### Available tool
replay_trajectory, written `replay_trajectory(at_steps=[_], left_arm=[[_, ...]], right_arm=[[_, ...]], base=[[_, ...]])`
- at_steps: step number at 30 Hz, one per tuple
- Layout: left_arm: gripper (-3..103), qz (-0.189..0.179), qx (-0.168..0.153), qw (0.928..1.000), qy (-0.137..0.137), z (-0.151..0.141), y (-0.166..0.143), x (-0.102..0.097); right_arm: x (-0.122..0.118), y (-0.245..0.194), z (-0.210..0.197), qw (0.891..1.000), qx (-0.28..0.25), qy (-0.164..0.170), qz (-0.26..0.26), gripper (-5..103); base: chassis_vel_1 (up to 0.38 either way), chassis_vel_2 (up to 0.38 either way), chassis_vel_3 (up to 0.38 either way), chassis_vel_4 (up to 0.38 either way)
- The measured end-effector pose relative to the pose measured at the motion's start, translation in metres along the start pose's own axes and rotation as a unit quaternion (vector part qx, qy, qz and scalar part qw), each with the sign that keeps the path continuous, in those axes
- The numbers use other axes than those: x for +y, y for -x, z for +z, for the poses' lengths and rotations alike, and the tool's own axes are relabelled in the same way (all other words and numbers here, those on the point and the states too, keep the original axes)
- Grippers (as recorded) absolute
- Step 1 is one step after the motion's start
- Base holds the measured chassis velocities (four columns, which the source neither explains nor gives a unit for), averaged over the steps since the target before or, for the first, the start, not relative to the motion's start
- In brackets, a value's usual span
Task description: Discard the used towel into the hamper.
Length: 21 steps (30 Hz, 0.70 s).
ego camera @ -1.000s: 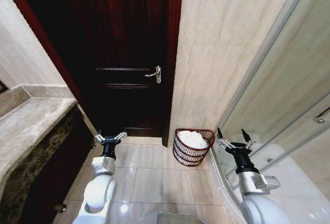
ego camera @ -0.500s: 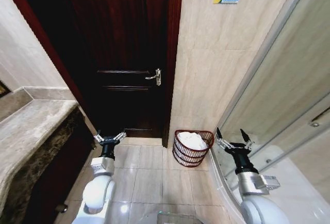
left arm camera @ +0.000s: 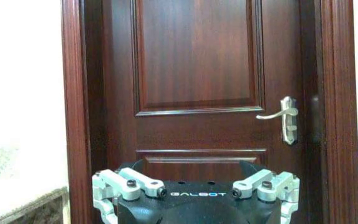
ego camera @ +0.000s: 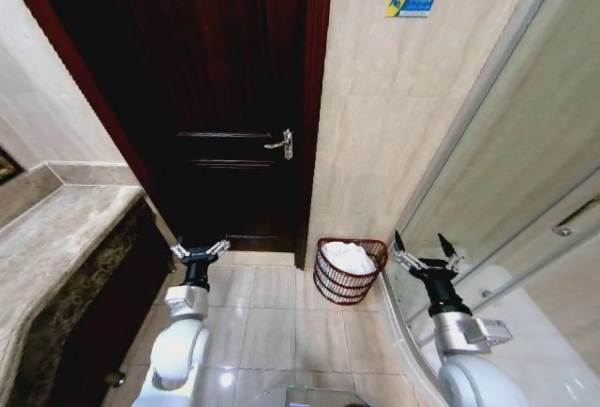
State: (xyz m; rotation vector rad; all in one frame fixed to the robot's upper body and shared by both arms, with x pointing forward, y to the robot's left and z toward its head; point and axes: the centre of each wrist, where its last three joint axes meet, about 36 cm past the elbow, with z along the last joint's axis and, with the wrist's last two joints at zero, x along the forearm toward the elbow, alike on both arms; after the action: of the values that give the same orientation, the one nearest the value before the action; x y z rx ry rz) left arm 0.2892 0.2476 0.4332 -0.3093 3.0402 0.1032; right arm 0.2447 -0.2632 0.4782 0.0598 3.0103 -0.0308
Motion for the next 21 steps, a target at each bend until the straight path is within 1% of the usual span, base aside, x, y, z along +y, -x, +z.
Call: replay_trajectory(at_steps=[21], left_arm=[[100,-0.002,0.002,1.0000,0.001,0.0025,-0.0008,-0.0016]], right_arm=[[0.0014,-0.0008,-0.0002,1.000,0.002,-0.002,-0.004,100]], base=[[0.000,0.000,0.000,0.000]])
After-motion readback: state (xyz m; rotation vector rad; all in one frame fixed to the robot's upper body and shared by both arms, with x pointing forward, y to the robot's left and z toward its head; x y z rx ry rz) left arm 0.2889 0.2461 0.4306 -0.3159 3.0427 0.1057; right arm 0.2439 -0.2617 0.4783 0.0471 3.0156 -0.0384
